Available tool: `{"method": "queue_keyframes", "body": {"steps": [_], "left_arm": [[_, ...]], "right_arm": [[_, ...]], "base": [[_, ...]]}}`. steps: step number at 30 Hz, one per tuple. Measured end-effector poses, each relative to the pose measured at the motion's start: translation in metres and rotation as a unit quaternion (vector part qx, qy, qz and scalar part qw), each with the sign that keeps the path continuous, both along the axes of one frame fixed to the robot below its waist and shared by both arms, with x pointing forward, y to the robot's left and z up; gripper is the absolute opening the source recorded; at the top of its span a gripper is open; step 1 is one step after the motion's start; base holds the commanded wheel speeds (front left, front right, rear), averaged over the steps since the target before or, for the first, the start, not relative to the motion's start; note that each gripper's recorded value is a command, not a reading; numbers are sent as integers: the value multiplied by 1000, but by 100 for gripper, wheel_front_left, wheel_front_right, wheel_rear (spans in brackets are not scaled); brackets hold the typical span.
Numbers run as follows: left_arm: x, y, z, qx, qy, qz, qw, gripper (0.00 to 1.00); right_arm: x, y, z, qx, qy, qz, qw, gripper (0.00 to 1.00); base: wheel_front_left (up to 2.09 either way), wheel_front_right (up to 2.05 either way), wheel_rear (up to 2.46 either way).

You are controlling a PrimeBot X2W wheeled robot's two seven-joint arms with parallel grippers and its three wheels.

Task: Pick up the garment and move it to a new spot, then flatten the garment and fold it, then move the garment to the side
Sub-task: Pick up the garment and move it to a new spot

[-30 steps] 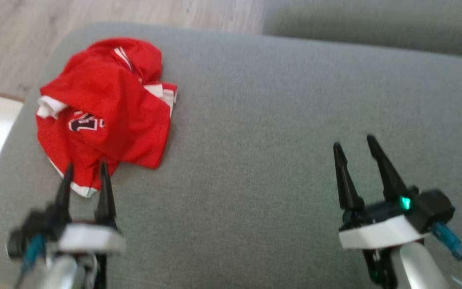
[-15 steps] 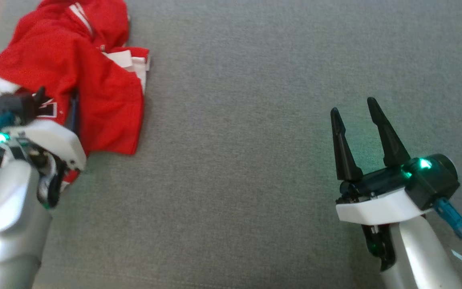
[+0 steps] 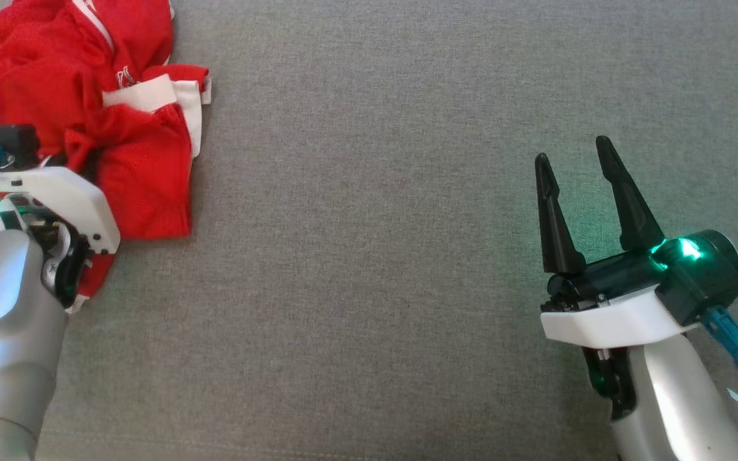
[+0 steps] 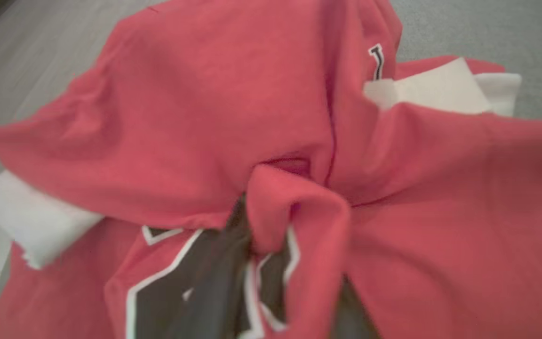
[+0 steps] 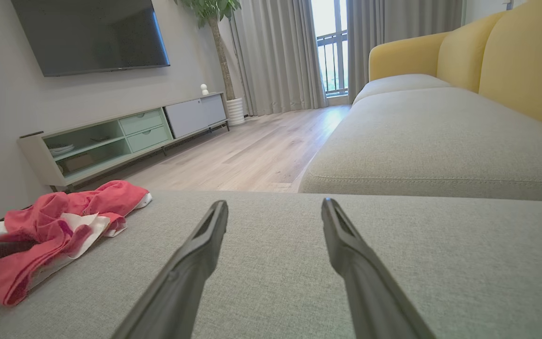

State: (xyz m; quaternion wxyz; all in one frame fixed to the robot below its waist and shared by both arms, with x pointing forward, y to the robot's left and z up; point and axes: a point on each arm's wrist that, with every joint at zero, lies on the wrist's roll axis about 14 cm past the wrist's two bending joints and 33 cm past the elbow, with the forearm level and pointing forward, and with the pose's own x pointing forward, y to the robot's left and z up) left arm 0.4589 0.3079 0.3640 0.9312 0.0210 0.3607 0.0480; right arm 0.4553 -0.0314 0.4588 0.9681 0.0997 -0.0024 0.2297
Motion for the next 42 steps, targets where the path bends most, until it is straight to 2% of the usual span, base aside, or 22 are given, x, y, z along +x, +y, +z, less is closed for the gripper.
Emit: {"method": "queue_keyframes", "body": {"steps": [5, 8, 11, 17, 24, 27, 34, 41, 42], "left_arm": [[3, 3, 11, 1, -44, 7, 999, 0], [12, 3, 31, 1, -101, 7, 995, 0], [25, 0, 61, -7, -175, 6, 985, 0], [50, -23, 149, -15, -330, -31, 943, 0], [46, -65, 224, -33, -439, -77, 895, 0], [41, -86, 237, -46, -457, -99, 883, 0], [37, -139, 257, -74, -467, -157, 867, 0], [25, -238, 265, -146, -454, -249, 843, 0], [21, -266, 262, -167, -443, -274, 837, 0]], "right_arm": [[-2, 1, 7, -2, -9, 3, 1000, 100], [-5, 1, 15, -3, -18, 2, 1000, 100], [-7, -2, 25, 0, -28, -2, 1000, 100], [-15, -7, 43, 13, -40, -10, 999, 100], [-31, -16, 59, 15, -52, -20, 998, 100], [-32, -21, 63, 16, -57, -27, 998, 100], [-34, -29, 64, 19, -56, -38, 998, 100], [-40, -53, 69, 20, -59, -72, 995, 100], [-42, -64, 72, 22, -62, -87, 994, 100]], "base": [[0, 0, 0], [0, 0, 0], [0, 0, 0], [0, 0, 0], [0, 0, 0], [0, 0, 0], [0, 0, 0], [0, 0, 0], [0, 0, 0]]}}
